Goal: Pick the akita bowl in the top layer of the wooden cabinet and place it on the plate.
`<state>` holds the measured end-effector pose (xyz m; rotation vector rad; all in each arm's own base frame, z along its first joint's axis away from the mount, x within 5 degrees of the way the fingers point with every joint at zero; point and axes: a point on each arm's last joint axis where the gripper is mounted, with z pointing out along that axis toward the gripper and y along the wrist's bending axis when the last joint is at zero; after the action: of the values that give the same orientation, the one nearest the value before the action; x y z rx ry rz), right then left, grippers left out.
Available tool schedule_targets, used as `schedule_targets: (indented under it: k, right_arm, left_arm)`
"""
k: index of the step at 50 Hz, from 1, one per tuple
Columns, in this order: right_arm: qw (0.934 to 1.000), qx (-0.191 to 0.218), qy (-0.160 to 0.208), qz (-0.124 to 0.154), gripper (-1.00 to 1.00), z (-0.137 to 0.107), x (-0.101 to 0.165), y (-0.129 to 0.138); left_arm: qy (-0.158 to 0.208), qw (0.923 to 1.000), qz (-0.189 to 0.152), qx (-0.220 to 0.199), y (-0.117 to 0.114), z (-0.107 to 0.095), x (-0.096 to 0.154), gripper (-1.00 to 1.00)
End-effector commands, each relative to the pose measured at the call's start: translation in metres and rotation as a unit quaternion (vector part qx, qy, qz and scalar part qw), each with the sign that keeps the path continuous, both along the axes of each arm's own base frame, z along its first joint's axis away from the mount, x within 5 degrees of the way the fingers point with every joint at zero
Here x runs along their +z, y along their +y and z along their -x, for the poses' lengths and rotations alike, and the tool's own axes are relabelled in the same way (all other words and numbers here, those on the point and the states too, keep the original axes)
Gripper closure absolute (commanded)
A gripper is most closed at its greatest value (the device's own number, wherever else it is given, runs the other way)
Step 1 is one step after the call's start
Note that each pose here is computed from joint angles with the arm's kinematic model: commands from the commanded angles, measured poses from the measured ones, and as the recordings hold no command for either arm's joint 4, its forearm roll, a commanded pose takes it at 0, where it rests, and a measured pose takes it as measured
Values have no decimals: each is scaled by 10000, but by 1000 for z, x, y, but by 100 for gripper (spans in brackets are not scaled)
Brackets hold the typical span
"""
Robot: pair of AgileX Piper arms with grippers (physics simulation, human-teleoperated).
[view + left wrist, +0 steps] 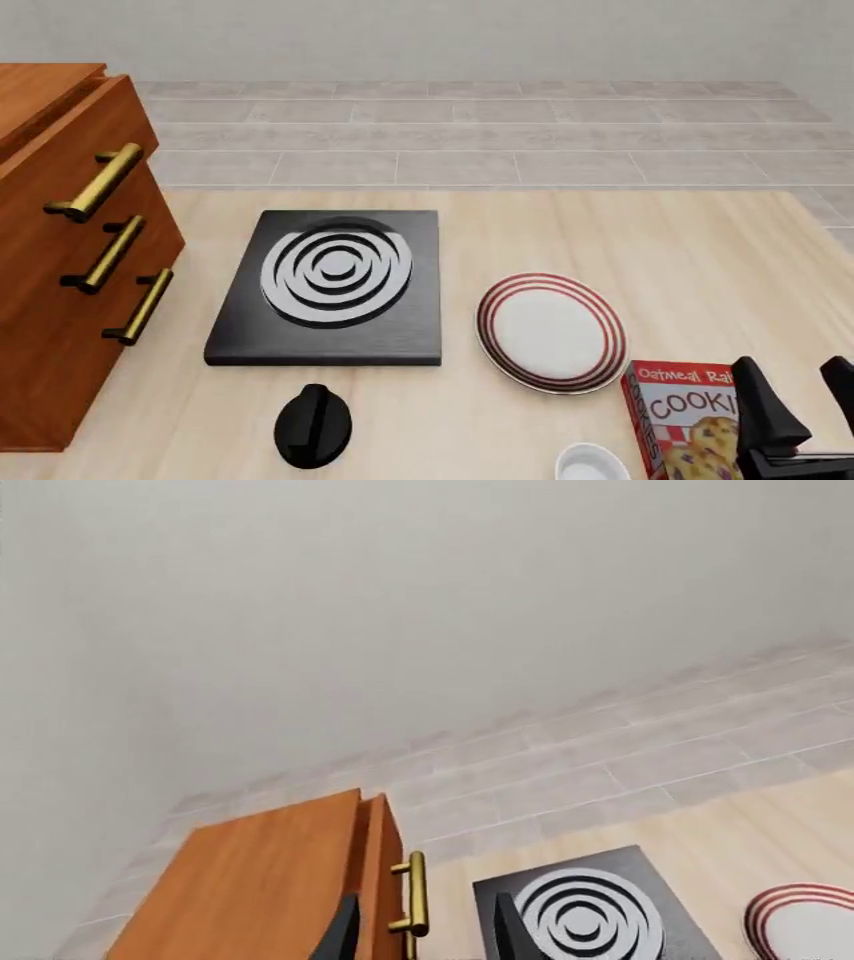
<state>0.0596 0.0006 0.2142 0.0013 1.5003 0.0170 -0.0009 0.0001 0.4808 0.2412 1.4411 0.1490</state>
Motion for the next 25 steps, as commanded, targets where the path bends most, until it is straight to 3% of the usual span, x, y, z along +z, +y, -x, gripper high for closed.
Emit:
schedule_targets:
  k: [1,7,16,25]
  right_arm:
    - [10000,18,5,-63,-100,0,0,0]
    - [10000,29,-6,-81,-100,0,0,0]
    - [10000,26,-18,-90,-100,1,0,0]
    - [9999,22,-17,-101,-100,0,1,0]
  left_arm:
    - [164,9997,-189,64,0,-6,17,-100]
    - [422,9990,-124,79,-1,-19,15,-100]
    - [443,9988,-122,181,-1,-22,21,-100]
    - [650,9974,-164,263,-1,-43,16,-100]
